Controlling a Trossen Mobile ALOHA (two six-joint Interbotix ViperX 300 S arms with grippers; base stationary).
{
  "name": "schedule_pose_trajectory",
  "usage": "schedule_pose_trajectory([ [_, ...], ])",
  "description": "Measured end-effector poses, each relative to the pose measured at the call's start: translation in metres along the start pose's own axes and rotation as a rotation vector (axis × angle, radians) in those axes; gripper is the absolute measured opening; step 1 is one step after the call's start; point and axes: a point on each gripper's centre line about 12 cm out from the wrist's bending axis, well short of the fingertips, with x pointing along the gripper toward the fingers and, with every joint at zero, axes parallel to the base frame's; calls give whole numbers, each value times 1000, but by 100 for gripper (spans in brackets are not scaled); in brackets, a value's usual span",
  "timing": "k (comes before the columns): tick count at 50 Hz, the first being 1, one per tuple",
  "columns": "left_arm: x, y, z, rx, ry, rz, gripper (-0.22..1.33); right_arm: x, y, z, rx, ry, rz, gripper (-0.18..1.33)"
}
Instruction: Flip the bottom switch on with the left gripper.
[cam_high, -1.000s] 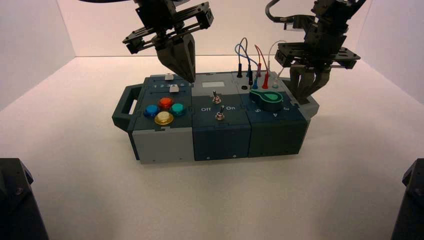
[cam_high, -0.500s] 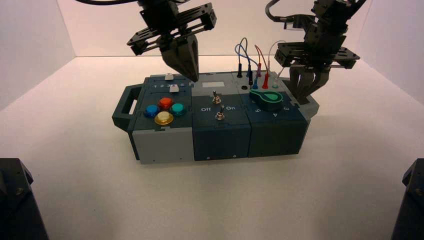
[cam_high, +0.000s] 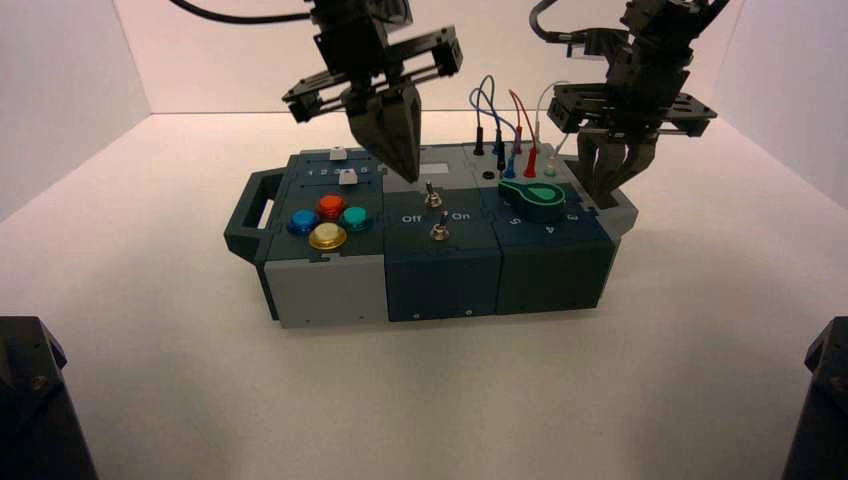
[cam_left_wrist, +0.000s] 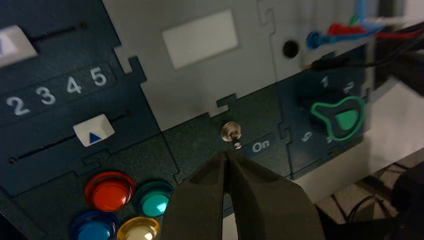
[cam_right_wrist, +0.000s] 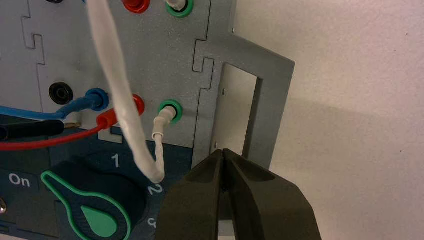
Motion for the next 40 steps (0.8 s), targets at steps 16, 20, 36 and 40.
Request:
schedule_pose_trajectory([
  [16,6,2,-2,-1,22,12,-17,0,0,1,-1,-3,-1,-16],
  [20,8,3,-1,-3,27,15,-16,0,0,1,0,-3,-1,-16],
  [36,9,-6,7,3,22,8,-17,0,0,1,-3,-3,-1,-16],
  [40,10,-8,8,-4,34,9,-16,0,0,1,-1,-3,-1,-15],
])
